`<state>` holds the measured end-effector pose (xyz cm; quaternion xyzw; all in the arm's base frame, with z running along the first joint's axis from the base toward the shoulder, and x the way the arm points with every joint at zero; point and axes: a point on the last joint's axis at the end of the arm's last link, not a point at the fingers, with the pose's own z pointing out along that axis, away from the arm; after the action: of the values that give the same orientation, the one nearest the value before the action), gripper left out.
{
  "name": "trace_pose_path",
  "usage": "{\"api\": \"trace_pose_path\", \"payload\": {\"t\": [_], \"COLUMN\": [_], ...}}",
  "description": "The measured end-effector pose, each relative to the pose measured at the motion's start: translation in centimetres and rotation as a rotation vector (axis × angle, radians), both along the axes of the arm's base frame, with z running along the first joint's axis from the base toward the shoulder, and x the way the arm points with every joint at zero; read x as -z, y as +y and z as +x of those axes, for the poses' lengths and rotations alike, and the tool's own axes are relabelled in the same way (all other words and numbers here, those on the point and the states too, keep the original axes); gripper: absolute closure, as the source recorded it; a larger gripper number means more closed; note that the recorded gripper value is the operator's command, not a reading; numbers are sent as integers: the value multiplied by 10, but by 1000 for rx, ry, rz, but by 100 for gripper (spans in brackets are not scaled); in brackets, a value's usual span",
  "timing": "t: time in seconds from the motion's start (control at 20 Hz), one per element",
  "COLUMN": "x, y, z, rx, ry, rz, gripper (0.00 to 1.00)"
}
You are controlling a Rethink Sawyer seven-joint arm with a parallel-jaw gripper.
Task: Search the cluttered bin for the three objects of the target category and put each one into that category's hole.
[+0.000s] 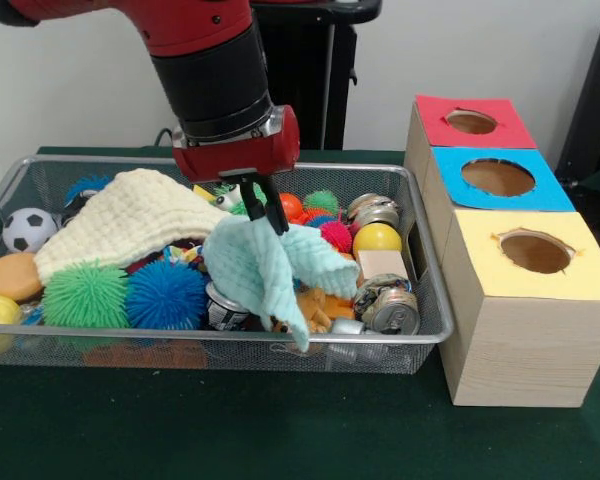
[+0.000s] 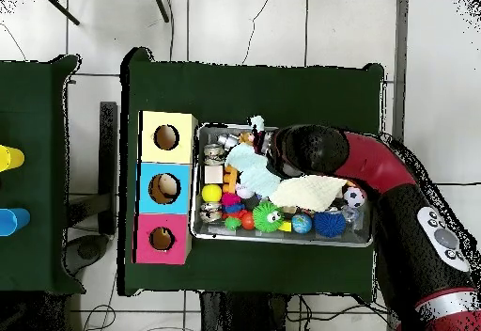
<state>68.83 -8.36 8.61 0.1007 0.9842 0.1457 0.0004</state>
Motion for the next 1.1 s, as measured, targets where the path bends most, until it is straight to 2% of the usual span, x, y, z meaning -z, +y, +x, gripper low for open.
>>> {"api": "trace_pose_path", "payload": {"t": [0.05,0.25,0.65,0.8,0.85,0.95,1.05,1.1], "x": [0,-2,-5,-22,-38,-54,-79,-104], "y": [-4,-11,-20,-27,-32,-35,-38,-39], "z": [0,2,6,3,-2,-6,-12,-18], "rx": [-3,-9,-21,-22,-27,-32,-39,-44], "ry": [22,47,25,8,-2,-4,0,11], "rz": [15,29,33,32,18,3,-15,-30], "gripper": [100,100,100,100,100,100,100,100]}}
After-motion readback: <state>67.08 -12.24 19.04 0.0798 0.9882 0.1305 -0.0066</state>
